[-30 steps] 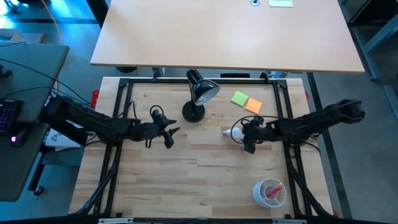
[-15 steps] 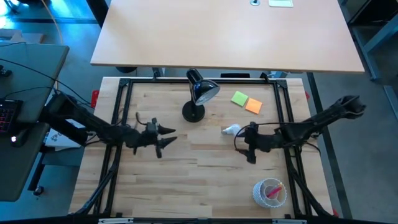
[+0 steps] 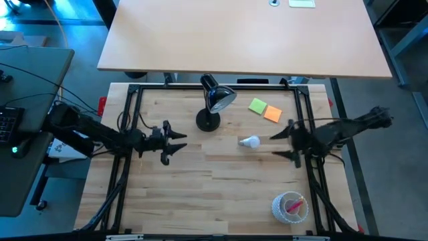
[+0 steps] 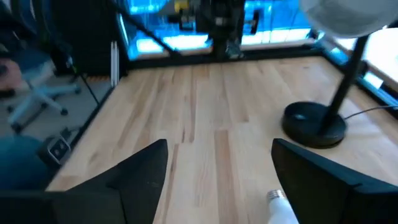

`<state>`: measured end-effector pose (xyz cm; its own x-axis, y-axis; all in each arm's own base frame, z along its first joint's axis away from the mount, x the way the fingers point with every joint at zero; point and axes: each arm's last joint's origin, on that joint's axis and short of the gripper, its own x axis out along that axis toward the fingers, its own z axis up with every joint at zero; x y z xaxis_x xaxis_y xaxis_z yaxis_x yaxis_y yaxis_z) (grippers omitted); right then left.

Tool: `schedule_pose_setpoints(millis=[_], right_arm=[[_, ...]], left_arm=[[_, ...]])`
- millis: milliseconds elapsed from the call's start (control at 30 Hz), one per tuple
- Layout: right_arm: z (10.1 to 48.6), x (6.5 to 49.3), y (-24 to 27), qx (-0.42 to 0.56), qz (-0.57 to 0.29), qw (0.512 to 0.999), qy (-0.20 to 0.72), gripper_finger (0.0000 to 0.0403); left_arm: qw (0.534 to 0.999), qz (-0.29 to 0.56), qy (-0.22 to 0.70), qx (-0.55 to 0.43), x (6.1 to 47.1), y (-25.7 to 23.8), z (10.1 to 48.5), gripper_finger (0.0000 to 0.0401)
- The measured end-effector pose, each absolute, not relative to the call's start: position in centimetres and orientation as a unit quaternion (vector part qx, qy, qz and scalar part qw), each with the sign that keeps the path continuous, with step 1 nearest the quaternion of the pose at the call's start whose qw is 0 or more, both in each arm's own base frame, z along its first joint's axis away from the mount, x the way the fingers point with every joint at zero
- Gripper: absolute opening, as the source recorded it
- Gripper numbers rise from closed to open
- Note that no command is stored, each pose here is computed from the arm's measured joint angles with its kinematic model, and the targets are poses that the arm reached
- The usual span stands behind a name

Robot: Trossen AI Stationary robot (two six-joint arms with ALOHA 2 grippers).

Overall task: Screw lightbulb
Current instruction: Return to Home Position

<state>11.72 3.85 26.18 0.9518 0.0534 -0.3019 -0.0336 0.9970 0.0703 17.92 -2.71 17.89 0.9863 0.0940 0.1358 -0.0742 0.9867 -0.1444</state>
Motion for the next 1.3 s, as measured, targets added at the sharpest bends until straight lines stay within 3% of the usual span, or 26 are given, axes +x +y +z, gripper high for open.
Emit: schedule_pose_setpoints(millis=[333,833,1300], right_arm=[[26.1,6.0,1.4,0.103,0.032,0.991,0.075,0.0261],[18.5,9.0,2.7,0.124,0.071,0.989,-0.019,0.026],[18.5,9.4,2.1,0.125,0.087,0.985,-0.086,0.0258]], left_arm=[[0.988,0.085,-0.087,-0.091,15.4,1.8,17.1,0.017],[0.987,0.085,-0.095,-0.093,13.5,5.1,17.9,0.017],[0.982,0.12,-0.075,-0.121,12.1,4.5,17.9,0.0166]])
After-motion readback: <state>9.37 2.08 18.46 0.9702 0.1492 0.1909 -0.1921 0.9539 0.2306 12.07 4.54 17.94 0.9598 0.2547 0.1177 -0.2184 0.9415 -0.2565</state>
